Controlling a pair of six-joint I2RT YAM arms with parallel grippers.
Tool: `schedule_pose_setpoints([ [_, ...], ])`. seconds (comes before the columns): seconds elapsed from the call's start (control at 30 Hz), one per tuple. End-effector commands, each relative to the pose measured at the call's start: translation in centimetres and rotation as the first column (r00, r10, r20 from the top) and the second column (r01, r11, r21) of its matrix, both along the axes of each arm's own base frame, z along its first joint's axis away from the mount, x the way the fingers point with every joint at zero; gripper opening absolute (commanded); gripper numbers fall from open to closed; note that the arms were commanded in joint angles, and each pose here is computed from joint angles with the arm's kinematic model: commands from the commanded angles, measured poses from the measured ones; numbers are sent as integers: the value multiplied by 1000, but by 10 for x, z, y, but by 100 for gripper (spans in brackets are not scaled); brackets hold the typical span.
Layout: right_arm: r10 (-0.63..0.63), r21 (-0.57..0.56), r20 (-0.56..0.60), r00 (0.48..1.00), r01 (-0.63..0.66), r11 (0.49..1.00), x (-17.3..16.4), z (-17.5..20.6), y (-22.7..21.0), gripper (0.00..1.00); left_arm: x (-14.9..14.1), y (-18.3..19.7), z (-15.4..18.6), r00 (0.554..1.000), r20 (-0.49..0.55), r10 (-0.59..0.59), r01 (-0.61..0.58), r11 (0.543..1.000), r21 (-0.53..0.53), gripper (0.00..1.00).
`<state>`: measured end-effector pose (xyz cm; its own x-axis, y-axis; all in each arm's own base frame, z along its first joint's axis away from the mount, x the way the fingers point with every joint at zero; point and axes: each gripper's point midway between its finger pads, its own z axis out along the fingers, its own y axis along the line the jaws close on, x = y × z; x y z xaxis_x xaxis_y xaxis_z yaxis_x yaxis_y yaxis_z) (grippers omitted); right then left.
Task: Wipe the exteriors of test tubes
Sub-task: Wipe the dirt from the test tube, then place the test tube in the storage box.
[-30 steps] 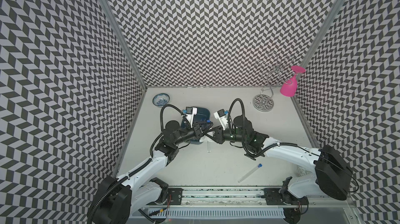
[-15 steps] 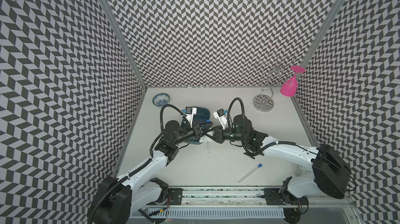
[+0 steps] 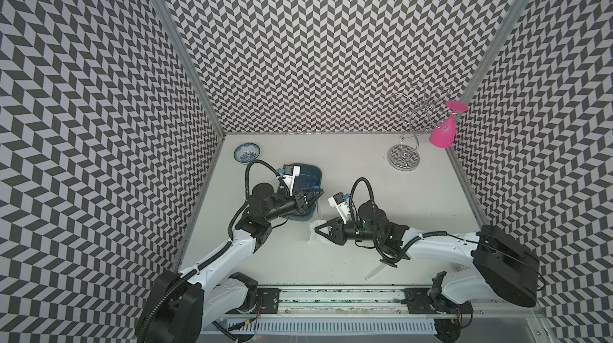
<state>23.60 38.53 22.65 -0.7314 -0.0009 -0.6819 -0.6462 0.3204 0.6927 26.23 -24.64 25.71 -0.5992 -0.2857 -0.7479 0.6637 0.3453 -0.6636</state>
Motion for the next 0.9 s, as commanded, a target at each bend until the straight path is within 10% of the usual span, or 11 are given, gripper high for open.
schedule_pose_setpoints([
  [0.0,7,30,-22,1000,-6,1000,-12,-11,0,19,-3,0,9,999,28,-17,18,1000,-14,19],
  [0.87,15,-65,-184,983,-27,998,-100,-82,-24,19,38,43,3,995,31,95,-97,994,57,19],
])
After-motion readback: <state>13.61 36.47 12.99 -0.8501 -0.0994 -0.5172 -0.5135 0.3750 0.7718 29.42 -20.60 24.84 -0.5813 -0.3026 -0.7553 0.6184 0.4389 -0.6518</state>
